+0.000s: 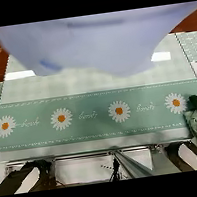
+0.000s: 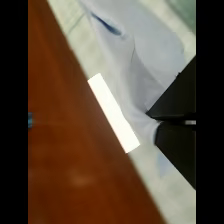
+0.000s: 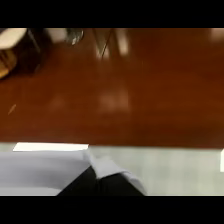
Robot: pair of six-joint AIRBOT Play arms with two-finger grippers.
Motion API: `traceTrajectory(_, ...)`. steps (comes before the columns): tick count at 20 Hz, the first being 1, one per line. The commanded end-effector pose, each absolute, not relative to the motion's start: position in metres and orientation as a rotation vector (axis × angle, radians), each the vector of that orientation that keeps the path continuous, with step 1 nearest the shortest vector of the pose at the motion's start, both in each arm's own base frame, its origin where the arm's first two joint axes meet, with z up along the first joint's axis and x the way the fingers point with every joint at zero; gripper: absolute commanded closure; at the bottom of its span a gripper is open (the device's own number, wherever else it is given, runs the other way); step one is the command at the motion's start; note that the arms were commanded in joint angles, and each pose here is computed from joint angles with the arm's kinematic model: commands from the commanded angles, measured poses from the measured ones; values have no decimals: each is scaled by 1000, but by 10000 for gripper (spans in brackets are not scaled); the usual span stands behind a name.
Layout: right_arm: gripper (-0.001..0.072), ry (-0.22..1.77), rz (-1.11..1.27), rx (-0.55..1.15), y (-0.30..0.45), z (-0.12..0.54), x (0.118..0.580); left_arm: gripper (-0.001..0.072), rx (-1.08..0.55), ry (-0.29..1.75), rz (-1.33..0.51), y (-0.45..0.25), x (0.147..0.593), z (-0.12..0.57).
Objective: Fold the shirts.
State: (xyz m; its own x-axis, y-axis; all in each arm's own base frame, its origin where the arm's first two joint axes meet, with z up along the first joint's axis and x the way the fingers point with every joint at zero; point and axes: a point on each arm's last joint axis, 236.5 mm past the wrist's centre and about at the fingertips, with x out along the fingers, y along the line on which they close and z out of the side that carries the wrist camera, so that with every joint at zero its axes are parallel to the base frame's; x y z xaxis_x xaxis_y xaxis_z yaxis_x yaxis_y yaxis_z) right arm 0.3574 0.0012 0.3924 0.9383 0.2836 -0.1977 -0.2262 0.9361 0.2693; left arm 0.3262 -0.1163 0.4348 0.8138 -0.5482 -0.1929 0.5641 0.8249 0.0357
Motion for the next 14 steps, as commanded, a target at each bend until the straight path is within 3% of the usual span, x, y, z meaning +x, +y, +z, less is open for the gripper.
traceTrajectory(1,701,-9,126,166,9,490,277,684,228,-107,-410,-96,220,538)
traceTrajectory(6,701,150,-14,59,4,462,221,684,283,105,-134,-36,152,492)
traceTrajectory(10,702,316,-10,26,6,424,209,683,253,253,-185,-43,145,458)
traceTrajectory(14,703,519,0,36,-4,380,217,684,172,489,-311,-62,178,401)
